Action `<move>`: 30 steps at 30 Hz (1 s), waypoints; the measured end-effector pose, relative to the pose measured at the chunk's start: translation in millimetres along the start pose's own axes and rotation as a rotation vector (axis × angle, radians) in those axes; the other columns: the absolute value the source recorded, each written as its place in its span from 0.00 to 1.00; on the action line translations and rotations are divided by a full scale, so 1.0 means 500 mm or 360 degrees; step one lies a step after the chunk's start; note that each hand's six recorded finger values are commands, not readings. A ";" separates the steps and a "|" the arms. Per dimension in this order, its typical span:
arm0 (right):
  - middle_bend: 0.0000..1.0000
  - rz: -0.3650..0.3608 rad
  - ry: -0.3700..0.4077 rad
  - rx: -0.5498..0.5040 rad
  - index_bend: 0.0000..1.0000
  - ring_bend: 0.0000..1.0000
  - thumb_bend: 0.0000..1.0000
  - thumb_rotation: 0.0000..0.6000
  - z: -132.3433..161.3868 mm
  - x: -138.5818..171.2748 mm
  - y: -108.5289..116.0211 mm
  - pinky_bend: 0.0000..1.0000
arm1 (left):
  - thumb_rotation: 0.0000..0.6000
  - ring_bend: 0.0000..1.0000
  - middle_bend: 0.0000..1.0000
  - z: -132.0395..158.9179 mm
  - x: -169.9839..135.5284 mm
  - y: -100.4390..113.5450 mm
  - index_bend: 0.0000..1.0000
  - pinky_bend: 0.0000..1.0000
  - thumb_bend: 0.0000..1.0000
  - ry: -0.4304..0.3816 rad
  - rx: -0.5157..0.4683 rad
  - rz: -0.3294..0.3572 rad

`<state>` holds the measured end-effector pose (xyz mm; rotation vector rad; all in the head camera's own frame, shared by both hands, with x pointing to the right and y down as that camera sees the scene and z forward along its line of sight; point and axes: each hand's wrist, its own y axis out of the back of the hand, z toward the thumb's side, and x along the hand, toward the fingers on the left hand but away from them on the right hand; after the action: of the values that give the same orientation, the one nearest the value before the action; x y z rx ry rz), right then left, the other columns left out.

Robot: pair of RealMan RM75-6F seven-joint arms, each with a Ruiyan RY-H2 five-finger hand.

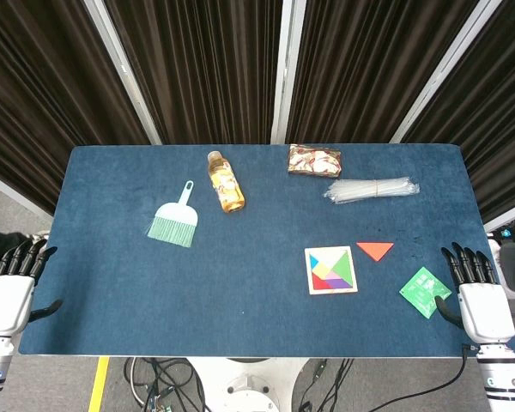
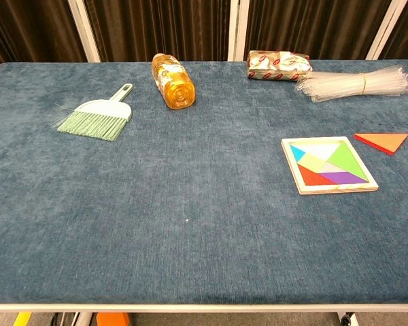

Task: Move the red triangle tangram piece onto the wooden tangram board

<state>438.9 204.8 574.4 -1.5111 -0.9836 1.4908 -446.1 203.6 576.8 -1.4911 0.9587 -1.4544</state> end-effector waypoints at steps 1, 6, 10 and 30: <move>0.00 0.0000 -0.0001 0.0001 0.00 0.00 0.23 1.00 0.000 0.000 0.000 0.00 | 1.00 0.02 0.07 0.000 0.000 0.000 0.15 0.12 0.00 0.0001 -0.0001 -0.0001; 0.00 -0.0001 -0.0006 0.0004 0.00 0.00 0.23 1.00 -0.002 -0.002 0.002 0.00 | 1.00 0.02 0.07 0.001 0.000 -0.002 0.15 0.11 0.00 -0.0005 -0.0009 -0.0003; 0.00 0.0013 -0.0022 0.0010 0.00 0.00 0.23 1.00 -0.007 -0.005 0.001 0.00 | 1.00 0.02 0.07 0.005 0.001 -0.003 0.15 0.12 0.00 -0.0018 -0.0004 -0.0005; 0.00 0.0383 0.0046 0.0188 0.00 0.00 0.23 1.00 0.006 -0.186 -0.097 0.00 | 1.00 0.02 0.07 -0.003 -0.009 -0.012 0.15 0.12 0.00 -0.0009 -0.0022 -0.0038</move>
<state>434.8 138.7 655.7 -1.6037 -0.7022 1.6586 -447.9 209.7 580.7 -1.5205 0.9525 -1.4623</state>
